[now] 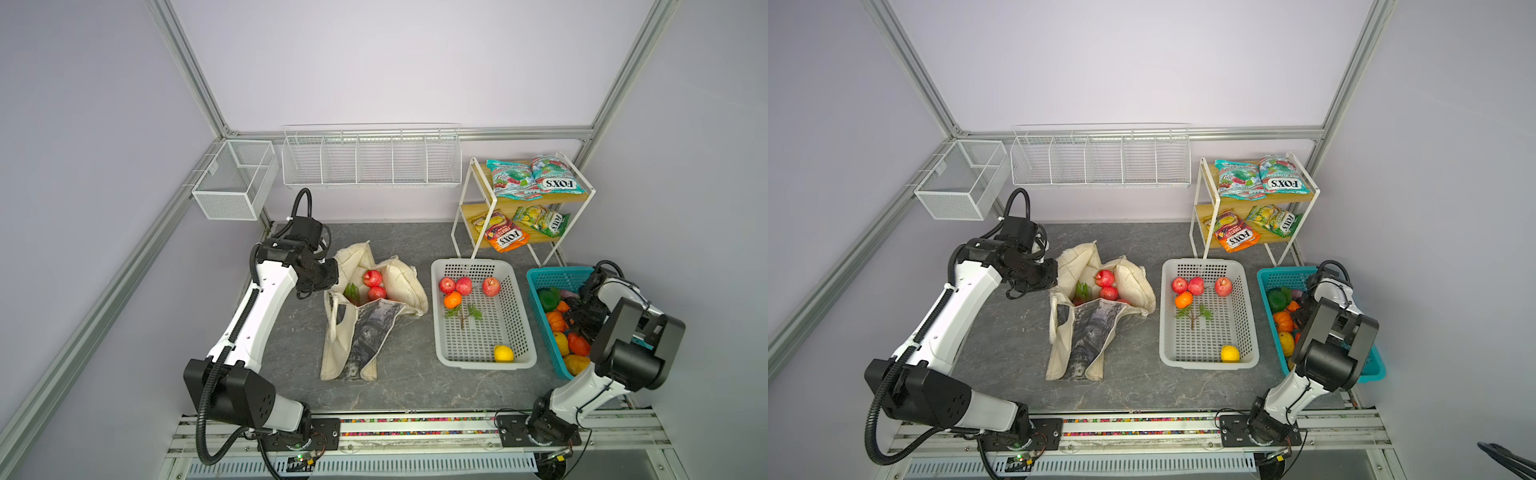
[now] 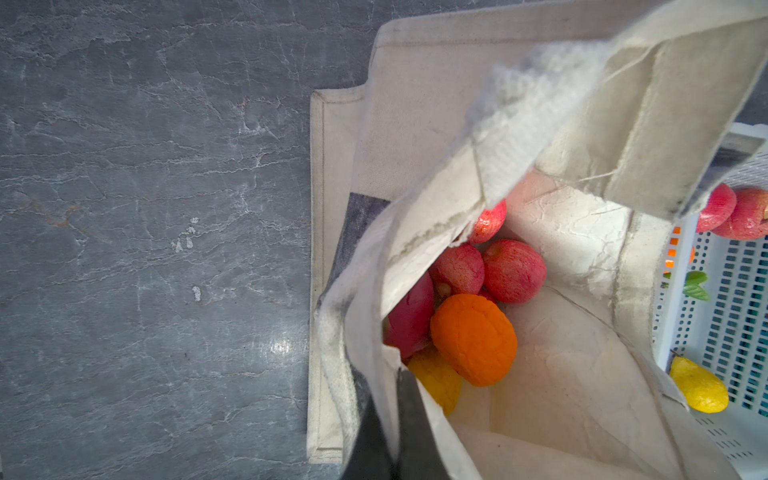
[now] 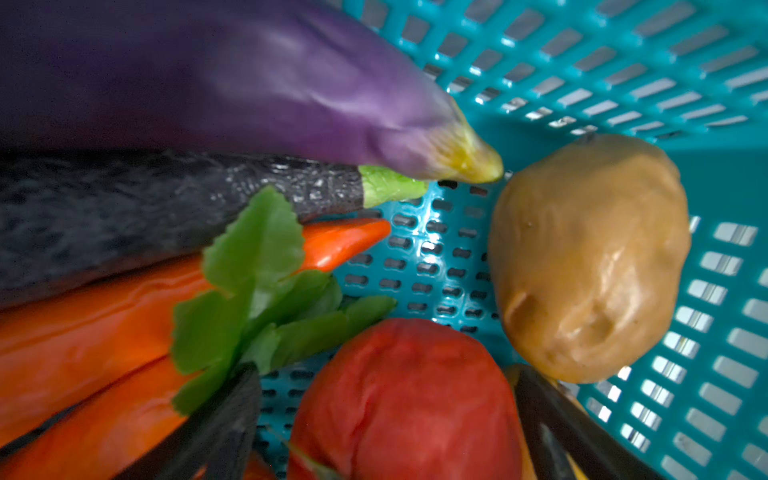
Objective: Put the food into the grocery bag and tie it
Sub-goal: 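Close the right gripper on the red tomato and lift it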
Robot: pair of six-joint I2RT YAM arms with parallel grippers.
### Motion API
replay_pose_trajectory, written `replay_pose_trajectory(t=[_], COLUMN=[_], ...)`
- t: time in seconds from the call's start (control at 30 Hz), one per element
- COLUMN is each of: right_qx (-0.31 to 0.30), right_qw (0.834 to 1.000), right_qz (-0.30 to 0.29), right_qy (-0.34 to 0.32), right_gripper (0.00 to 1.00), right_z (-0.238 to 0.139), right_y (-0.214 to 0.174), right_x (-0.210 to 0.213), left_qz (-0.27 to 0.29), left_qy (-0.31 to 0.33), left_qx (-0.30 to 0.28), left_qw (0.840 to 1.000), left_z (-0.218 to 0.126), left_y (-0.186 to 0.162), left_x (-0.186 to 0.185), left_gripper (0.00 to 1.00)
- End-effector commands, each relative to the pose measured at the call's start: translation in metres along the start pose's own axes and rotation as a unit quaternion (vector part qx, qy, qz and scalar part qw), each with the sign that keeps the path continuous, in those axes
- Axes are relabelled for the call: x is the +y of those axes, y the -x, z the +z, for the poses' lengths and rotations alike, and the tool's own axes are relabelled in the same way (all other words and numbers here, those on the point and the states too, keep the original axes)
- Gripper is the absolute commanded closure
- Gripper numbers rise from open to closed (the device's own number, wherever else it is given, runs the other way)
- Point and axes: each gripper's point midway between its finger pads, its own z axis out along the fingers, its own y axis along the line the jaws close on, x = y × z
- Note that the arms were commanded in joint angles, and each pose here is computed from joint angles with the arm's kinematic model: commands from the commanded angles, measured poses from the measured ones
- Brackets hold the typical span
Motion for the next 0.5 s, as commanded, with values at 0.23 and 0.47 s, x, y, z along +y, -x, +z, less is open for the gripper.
replay_pose_trajectory(t=[0.23, 0.47], right_qx=[-0.033, -0.05], right_qw=[0.999, 0.996], right_qz=[0.016, 0.03], right_qy=[0.04, 0.066], right_gripper=[0.33, 0.39], right_z=[-0.025, -0.05], right_y=[0.007, 0.011], right_x=[0.0, -0.003], left_qz=[0.002, 0.001], left_qy=[-0.005, -0.005], left_qx=[-0.004, -0.008], left_qw=[1.0, 1.0], left_z=[-0.003, -0.005], left_y=[0.003, 0.001], left_x=[-0.001, -0.001], left_gripper=[1.0, 1.0])
